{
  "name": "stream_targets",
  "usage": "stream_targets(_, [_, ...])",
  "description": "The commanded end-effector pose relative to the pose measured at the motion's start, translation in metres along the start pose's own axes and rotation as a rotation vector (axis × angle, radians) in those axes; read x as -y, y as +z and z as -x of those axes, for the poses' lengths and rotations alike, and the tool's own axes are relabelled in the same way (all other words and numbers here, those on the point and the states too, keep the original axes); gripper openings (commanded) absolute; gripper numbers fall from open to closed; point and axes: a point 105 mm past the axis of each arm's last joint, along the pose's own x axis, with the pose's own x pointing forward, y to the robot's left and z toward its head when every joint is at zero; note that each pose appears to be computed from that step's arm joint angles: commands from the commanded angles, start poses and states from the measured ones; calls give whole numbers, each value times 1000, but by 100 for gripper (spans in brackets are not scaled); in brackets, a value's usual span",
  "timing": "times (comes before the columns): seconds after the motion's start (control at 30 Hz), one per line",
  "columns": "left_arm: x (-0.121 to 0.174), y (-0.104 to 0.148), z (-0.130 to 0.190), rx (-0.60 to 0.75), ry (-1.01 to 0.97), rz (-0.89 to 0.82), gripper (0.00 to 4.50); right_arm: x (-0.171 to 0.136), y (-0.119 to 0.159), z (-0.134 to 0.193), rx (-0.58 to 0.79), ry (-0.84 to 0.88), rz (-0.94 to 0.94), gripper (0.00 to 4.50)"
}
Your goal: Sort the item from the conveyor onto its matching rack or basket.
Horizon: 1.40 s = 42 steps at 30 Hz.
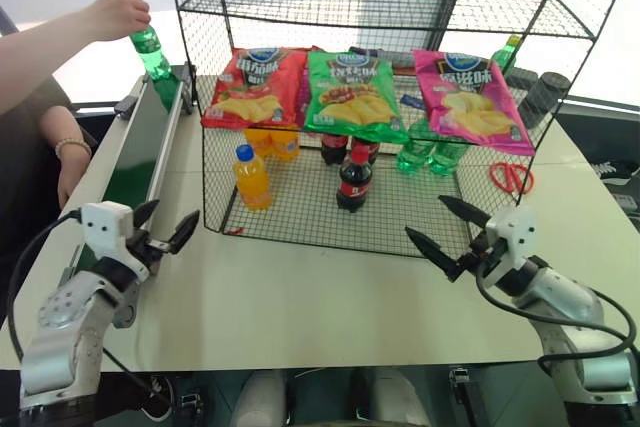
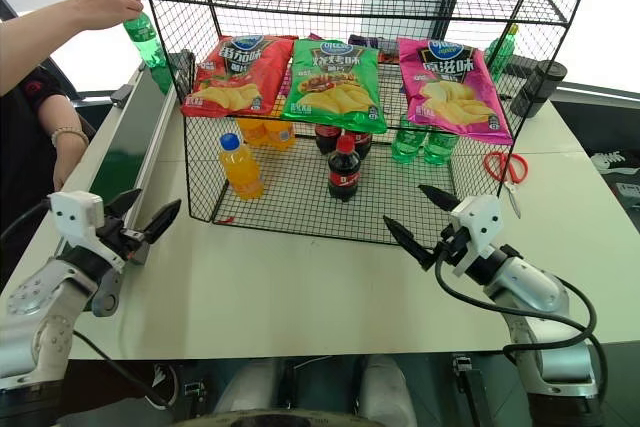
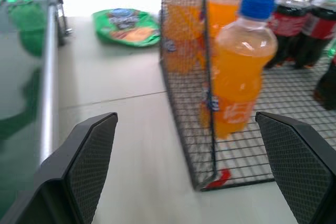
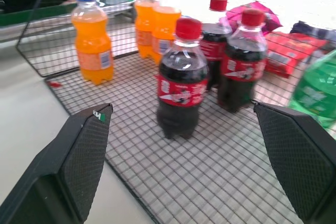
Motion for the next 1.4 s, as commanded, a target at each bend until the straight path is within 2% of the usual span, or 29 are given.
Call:
stream_targets(0.03, [-27,23,9,119,161,11,450,-12,13,-13,57,54,13,449])
stream_targets(0.23, [-48,19,13,134,323,-30,450,-17,10,-26,49,79,7,449])
stream_targets(0.4, [-52,13,12,136,396,-32,450,-19,3,-31,20,65,23,449])
stream_targets(0.53, [-51,14,11,156,418,-48,450,-28,6,-34,45,63,-36,449])
stream_targets(0.67, [-53,14,9,164,439,-35,450,-50,11,-38,75,113,-72,449])
stream_targets(0.87, [-51,13,5,163,435,-43,450,-101,17,-43,112,293,-124,449])
stream_targets(1.4, [-56,1,15,161,444,-21,450,-108,12,-46,121,362,-175,449])
